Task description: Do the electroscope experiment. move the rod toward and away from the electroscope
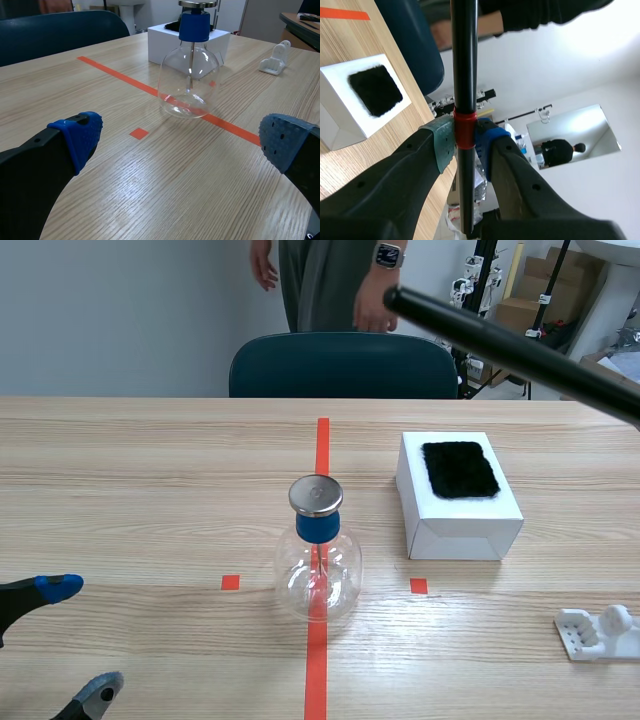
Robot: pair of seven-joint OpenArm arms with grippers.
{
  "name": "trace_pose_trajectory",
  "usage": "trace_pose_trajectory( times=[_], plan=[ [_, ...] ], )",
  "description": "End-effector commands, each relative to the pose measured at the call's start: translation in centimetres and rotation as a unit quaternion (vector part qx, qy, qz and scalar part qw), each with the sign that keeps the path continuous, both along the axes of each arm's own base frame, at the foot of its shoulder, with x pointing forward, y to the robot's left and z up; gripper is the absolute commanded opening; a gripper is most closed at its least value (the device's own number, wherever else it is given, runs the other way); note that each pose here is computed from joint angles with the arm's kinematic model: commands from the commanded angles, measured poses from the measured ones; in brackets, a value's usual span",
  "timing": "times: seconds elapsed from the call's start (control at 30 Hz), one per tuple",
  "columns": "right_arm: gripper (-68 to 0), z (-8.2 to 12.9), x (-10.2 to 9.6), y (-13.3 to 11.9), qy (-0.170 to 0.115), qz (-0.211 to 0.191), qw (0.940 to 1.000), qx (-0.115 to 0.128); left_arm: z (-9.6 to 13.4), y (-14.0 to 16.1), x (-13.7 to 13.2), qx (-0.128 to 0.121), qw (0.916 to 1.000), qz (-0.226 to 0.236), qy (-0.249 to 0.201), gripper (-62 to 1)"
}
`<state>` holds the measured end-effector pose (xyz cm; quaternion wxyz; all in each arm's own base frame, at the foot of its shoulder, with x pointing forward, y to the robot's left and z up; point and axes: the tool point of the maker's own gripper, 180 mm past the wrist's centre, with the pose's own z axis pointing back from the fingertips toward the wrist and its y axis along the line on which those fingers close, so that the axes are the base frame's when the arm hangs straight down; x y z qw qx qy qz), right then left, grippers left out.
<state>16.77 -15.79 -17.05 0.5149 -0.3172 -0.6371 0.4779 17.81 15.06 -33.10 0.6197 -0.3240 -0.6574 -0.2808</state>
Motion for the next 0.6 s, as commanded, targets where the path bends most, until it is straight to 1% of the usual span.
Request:
trace_pose_trajectory(
  times=[0.0,0.17,0.3,0.4,0.57],
  plan=[
    [-65.3,0.8,0.5,-0.1,-0.017,-0.005,0.9998,0.001,0.8,-0.1,0.3,-0.011,0.9999,-0.001,-0.012,1.4],
    [-65.3,0.4,0.7,-1.1,-0.007,-0.035,0.9994,0.000,0.8,-0.1,0.3,-0.011,0.9999,-0.001,-0.012,1.4],
    [-65.3,0.0,0.8,-1.5,0.005,-0.046,0.9989,0.000,0.8,-0.1,0.3,-0.011,0.9999,-0.001,-0.012,1.4],
    [-65.3,-0.3,0.8,-1.5,0.014,-0.044,0.9989,0.002,0.8,-0.1,0.3,-0.011,0.9999,-0.001,-0.012,1.4],
    [-65.3,-0.4,0.8,-1.4,0.016,-0.043,0.9989,0.002,0.8,-0.1,0.3,-0.011,0.9999,-0.001,-0.012,1.4]
  ],
)
